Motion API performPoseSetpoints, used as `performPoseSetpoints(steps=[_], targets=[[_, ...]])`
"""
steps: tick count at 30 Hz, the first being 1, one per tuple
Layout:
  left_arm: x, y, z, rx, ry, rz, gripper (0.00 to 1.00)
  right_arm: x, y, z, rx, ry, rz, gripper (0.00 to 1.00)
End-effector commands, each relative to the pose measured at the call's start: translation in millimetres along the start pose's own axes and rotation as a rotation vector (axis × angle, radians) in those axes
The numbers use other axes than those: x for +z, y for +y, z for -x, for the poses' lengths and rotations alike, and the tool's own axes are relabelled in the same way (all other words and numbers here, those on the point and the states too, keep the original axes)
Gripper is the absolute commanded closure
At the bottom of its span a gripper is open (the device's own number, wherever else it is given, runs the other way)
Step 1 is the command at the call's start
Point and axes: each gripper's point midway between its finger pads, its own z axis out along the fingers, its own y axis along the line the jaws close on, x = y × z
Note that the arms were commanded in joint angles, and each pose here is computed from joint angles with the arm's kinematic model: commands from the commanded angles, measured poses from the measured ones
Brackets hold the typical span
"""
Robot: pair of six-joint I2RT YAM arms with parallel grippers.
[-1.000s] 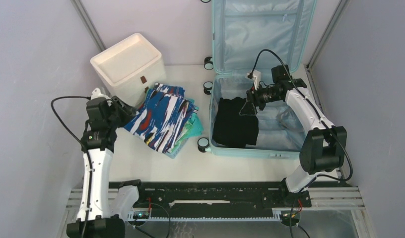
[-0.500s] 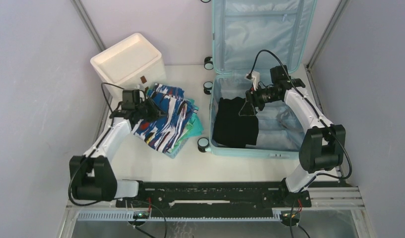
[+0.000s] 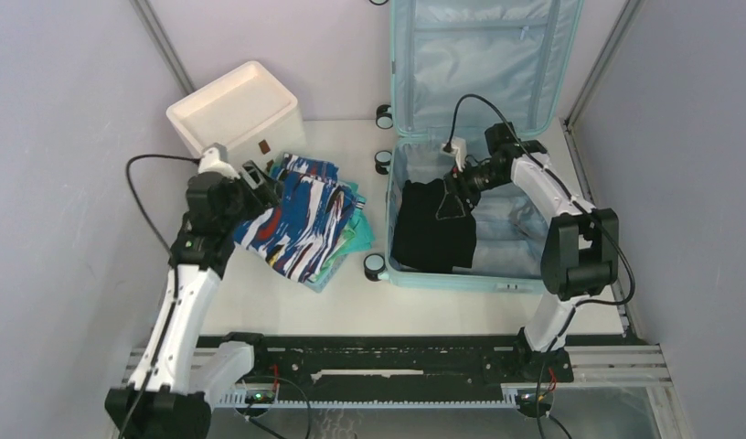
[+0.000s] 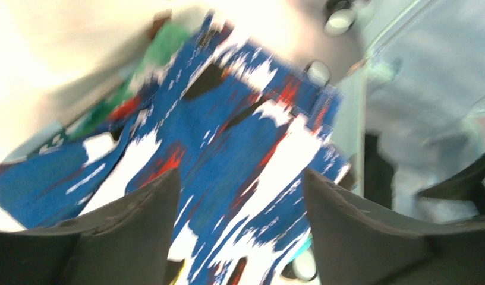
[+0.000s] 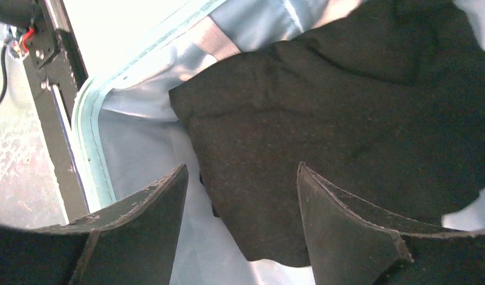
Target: Open, take out, and arrange the luggage
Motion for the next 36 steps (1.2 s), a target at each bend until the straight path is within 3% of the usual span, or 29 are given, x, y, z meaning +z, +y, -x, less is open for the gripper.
performPoseSetpoints(steps=[1,3,5,10,18,26,29,33,36], targets=[[-33,-29,78,0.015,-0.363,-0.108,0.03,12,30,5,-0.225,0.023,0.103,0.24],[-41,-33,90,-0.057,-0.474,-0.157,0.00,24,42,-7,-0.311,0.049,0.139,0.21],[-44,-40,89,-0.084,-0.498,-0.228,0.00,32,47,-16,-0.402,0.054,0.150,0.19],[-47,-50,71,-0.125,-0.408,-0.290,0.00,60,40,-32,-0.451,0.118,0.099,0.17],[-65,-46,52,-0.162,-0.415,-0.324,0.00,100,27,-45,-0.430,0.178,-0.077,0.17],[-74,-59,32,-0.203,-0.351,-0.419,0.00,124,7,-52,-0.451,0.246,-0.273,0.26],[-80,-64,29,-0.214,-0.341,-0.451,0.00,125,4,-62,-0.456,0.295,-0.285,0.36],[-88,-69,26,-0.225,-0.336,-0.487,0.00,119,8,-64,-0.406,0.294,-0.281,0.65],[-91,-74,19,-0.218,-0.316,-0.522,0.01,106,9,-52,-0.371,0.239,-0.284,0.81]])
